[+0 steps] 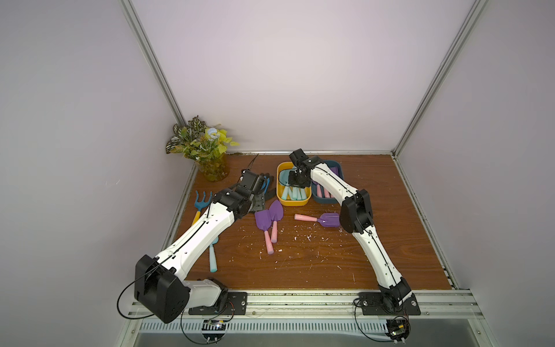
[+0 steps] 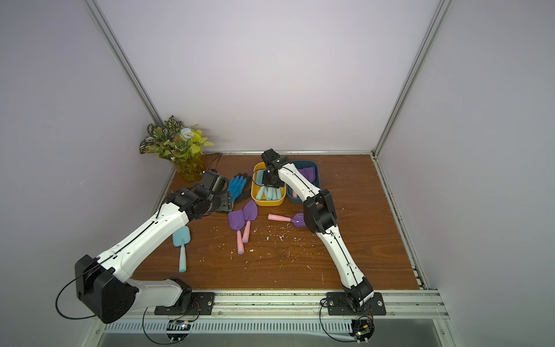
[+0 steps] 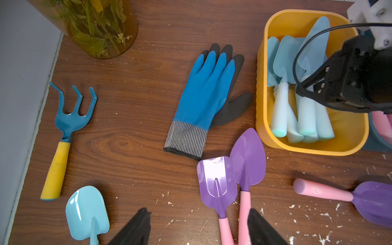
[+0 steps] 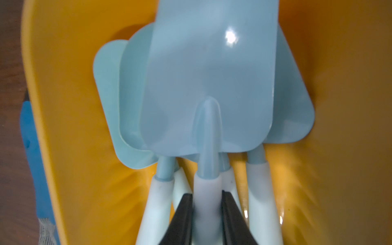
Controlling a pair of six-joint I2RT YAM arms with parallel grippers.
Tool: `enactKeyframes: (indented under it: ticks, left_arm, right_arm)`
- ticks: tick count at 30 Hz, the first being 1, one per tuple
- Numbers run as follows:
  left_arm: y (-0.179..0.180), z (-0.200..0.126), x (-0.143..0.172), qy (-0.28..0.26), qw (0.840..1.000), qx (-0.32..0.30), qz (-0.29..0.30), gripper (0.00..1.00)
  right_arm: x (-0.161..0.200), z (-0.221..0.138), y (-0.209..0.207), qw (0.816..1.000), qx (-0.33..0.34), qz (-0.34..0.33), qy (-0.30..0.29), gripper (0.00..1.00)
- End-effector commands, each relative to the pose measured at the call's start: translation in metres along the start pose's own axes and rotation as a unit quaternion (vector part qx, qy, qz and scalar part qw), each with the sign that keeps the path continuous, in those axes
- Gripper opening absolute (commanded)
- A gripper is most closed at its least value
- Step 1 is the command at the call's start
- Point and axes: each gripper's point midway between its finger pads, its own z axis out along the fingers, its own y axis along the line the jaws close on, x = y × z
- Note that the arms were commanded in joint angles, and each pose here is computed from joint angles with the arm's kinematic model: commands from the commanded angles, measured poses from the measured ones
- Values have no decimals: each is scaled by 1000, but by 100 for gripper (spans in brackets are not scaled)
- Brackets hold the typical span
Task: Sort the small shovels by color and place them into the storage box
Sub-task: Place the shovel in the storage box.
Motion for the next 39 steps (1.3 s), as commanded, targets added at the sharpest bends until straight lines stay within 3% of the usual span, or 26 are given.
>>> enactKeyframes:
  ticks: [1,19,27,35,39]
  left_arm:
    - [9,-5,1,-2,1000,-9,-2,75]
    - [13,-12,0,-12,1000,-7,-1,75]
    - [12,-15,-1,-14,1000,-2,-4,75]
    - [14,-18,2,-16,1000,0,-12,75]
    - [14,-21,1,-17,1000,3,-14,75]
  right_arm:
    - [-6,-12,8,1000,-5,-12,-13,1]
    - [-4,-5,10,1000,-12,-8,-9,18]
    - [-7,-10,10,1000,-14,-10,-12,30]
    - [-21,-31,13,999,-27,-14,-32,37]
    - [-38,-60,21,997,-44,-15,-64,38]
